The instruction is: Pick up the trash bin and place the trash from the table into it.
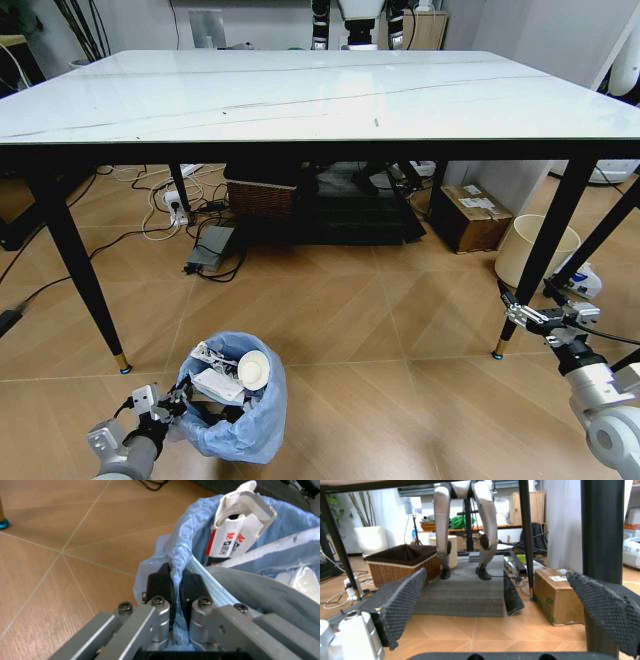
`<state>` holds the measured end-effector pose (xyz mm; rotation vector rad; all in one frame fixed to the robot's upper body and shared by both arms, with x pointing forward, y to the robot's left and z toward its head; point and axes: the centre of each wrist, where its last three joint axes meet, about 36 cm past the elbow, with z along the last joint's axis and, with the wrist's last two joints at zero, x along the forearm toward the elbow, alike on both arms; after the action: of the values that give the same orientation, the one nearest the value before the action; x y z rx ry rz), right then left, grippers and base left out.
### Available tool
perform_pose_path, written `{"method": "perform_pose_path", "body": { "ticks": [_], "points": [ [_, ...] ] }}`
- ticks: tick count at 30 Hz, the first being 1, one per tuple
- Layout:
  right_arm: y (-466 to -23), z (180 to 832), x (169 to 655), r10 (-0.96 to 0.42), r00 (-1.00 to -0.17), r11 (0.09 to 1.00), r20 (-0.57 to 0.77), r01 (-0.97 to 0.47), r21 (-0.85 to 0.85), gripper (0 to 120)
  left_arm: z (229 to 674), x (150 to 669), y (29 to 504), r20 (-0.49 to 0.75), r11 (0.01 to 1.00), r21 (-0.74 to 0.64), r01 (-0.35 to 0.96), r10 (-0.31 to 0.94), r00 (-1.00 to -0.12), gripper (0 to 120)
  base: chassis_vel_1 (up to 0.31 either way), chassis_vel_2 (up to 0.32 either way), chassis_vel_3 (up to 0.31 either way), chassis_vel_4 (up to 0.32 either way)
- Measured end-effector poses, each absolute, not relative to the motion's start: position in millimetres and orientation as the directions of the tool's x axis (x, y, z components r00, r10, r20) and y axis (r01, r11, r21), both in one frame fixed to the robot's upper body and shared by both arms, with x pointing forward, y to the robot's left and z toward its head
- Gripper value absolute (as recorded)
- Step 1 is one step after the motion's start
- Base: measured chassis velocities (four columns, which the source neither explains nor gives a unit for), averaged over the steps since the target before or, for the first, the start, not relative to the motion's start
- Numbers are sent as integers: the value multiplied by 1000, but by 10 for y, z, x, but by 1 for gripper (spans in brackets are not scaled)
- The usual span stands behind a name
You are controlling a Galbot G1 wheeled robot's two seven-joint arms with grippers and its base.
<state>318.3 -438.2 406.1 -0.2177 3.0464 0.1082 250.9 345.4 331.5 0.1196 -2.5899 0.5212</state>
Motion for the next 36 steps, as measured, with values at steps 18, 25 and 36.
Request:
{"method": "perform_pose_path", "body": {
  "ticks": [18, 25, 36],
  "points": [
    [-4382, 4061, 3183, -139, -986, 987, -90, -145, 64, 100, 3310, 2529, 3463, 482, 924, -340, -176, 10, -876, 0, 0, 0, 0, 0],
    [-4382, 4061, 3183, -139, -986, 987, -90, -145, 64, 100, 3302, 2530, 3466, 483, 924, -340, -177, 10, -875, 2, 0, 0, 0, 0],
    [-4382, 4061, 3183, -139, -986, 987, -90, -145, 64, 100, 3278, 2531, 3473, 485, 922, -343, -180, 10, -875, 21, 0, 0, 0, 0]
  ]
}}
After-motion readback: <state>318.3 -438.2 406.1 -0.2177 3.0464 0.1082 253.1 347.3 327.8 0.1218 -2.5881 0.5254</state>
